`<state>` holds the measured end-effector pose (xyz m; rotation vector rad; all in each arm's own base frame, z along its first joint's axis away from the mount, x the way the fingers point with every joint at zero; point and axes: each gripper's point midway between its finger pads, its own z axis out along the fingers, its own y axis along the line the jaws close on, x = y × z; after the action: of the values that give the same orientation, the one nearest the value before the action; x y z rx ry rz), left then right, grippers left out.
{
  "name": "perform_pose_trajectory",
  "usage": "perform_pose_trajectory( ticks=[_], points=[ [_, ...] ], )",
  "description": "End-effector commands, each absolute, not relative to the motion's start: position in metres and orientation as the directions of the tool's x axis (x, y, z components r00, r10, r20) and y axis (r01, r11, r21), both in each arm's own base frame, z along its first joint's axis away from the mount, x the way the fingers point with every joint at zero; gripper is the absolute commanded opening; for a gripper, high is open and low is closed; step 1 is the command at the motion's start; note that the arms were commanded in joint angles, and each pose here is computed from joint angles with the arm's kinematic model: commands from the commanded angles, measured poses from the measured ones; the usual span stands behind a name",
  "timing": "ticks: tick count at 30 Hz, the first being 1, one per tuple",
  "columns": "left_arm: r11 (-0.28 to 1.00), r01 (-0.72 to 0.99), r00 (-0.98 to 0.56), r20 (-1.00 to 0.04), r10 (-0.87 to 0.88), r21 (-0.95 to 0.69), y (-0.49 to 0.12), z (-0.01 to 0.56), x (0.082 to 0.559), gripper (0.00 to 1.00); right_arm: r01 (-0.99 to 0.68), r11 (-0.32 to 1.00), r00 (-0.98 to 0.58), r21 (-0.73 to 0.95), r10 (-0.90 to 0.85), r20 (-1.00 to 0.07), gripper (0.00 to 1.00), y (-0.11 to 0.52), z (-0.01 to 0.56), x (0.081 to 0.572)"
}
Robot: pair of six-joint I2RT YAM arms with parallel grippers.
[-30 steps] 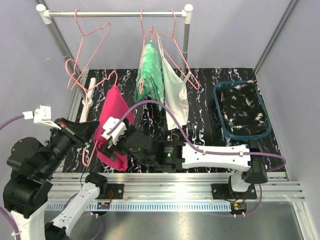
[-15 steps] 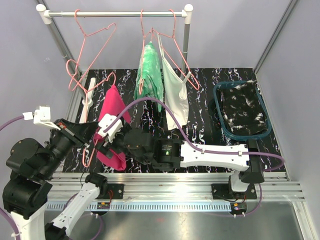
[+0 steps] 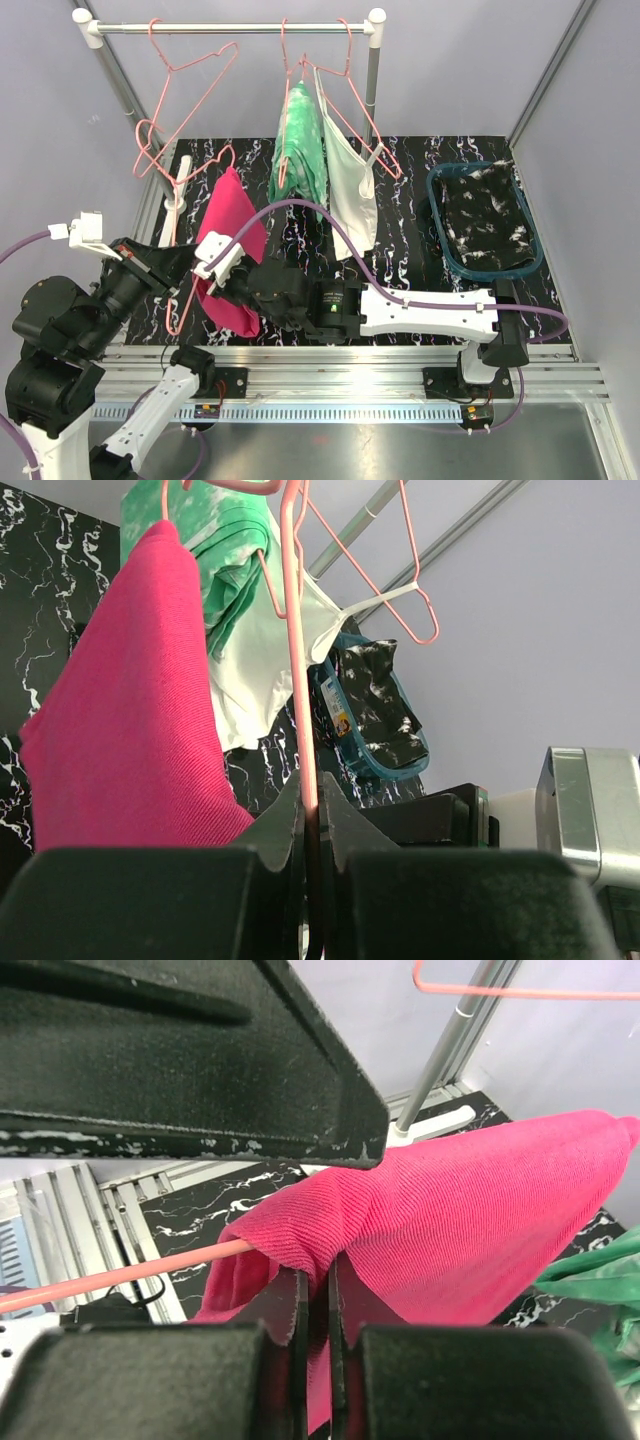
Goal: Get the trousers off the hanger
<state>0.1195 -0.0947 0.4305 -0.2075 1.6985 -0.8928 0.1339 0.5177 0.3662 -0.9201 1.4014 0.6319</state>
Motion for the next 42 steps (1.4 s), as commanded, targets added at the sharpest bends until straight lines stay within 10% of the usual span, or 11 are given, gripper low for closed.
perform_pose_trajectory(
  ticks=[1,16,33,42],
  points=[
    [0.65,0.492,-0.161,-0.794,-0.587,-0.58,-0.097,0.491,0.106,0.0,-0.786,0.599,0.15,-0.155,-0.059,-0.987,0.0,0.502,0.411,0.146],
    [0.744,0.418,-0.122,-0.844,-0.522,-0.521,-0.081,0.475,0.109,0.0,-0.751,0.587,0.279,-0.302,-0.132,-0.951,0.0,0.47,0.467,0.15],
    [0.552,0.712,-0.057,-0.819,-0.572,-0.435,-0.114,0.538,0.072,0.0,-0.838,0.487,0.151,-0.245,-0.224,-0.963,0.43,0.501,0.404,0.163],
    [0.535,0.721,-0.07,-0.815,-0.575,-0.44,-0.118,0.54,0.073,0.0,-0.817,0.513,0.158,-0.263,-0.24,-0.958,0.49,0.501,0.402,0.17]
  ],
)
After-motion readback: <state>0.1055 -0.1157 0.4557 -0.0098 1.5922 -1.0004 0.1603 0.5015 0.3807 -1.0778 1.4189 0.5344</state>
